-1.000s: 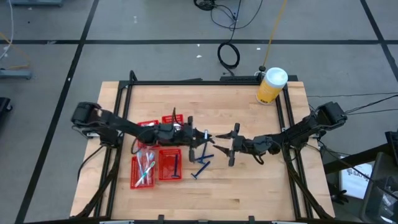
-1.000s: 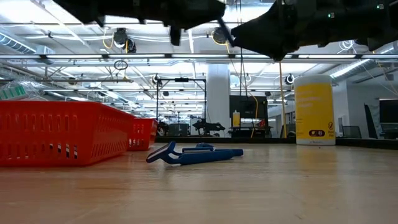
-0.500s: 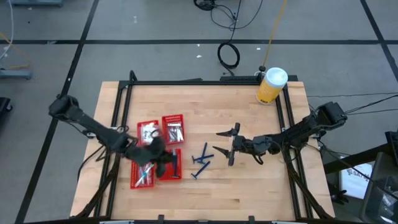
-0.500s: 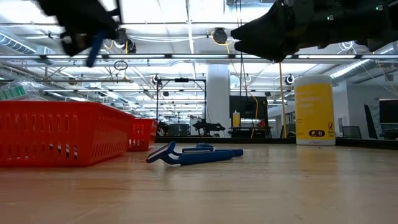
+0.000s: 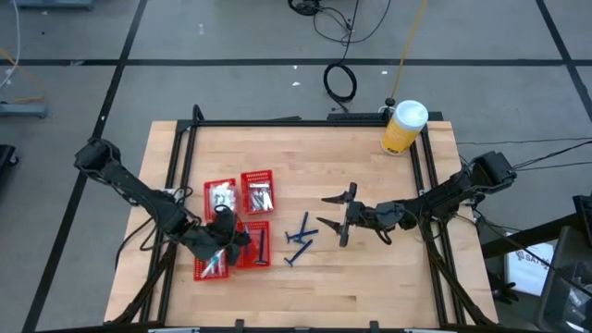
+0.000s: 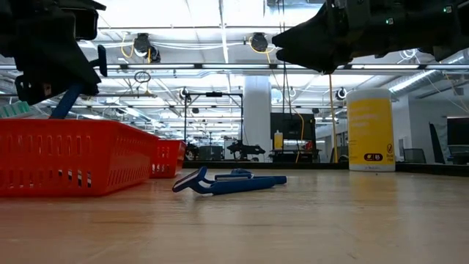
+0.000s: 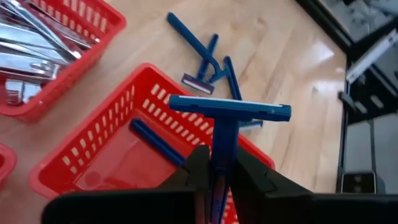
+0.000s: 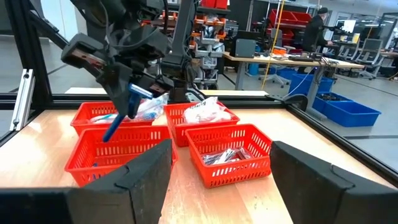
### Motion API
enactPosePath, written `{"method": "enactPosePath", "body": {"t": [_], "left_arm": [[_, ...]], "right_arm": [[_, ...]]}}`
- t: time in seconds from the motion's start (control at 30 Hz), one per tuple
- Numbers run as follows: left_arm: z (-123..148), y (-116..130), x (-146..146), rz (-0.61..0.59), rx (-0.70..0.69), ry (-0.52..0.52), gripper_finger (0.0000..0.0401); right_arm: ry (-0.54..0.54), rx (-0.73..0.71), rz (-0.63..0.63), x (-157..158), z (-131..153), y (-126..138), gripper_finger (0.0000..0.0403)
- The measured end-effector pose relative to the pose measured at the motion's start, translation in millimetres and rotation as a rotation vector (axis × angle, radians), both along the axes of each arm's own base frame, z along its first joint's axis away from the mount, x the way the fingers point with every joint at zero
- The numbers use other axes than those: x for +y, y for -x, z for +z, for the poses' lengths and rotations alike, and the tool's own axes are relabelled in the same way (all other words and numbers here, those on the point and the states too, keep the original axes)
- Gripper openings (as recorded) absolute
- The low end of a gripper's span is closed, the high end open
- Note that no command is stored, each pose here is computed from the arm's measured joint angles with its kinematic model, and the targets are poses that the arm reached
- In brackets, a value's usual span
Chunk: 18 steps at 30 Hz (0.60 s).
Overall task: Pick & Place Travel size toiletries
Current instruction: Put the blue razor into the bottom right red basket
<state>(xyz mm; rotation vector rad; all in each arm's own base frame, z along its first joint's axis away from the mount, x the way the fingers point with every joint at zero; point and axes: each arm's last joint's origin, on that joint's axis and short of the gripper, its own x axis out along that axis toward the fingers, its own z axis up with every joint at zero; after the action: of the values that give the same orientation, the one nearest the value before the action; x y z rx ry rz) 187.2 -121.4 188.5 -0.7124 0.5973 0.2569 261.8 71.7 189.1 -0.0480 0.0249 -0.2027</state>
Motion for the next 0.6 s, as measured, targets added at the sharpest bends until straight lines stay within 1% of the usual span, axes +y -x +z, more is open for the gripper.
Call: {"method": "enactPosePath", "body": {"t": [0.13,0.3,0.43,0.6], "left_arm": [[-0.2,-0.2,-0.5,-0.036,0.014,0.007,0.0070],[-0.4,-0.1,-0.8,-0.045,0.019,0.012,0.0138],[-0.3,-0.1,-0.8,-0.057,0.020,-0.004,0.0189],[-0.3,-0.6,0.0,-0.079,0.020,-0.039,0.0226]], "right_arm": [[0.000,0.000,0.000,0.0,0.0,0.0,0.0256],[0.001,0.000,0.000,0.0,0.1,0.0,0.0255],[0.001,0.001,0.000,0.0,-0.1,0.0,0.0255],[0.002,0.007,0.001,0.0,-0.6,0.0,0.0254]]}}
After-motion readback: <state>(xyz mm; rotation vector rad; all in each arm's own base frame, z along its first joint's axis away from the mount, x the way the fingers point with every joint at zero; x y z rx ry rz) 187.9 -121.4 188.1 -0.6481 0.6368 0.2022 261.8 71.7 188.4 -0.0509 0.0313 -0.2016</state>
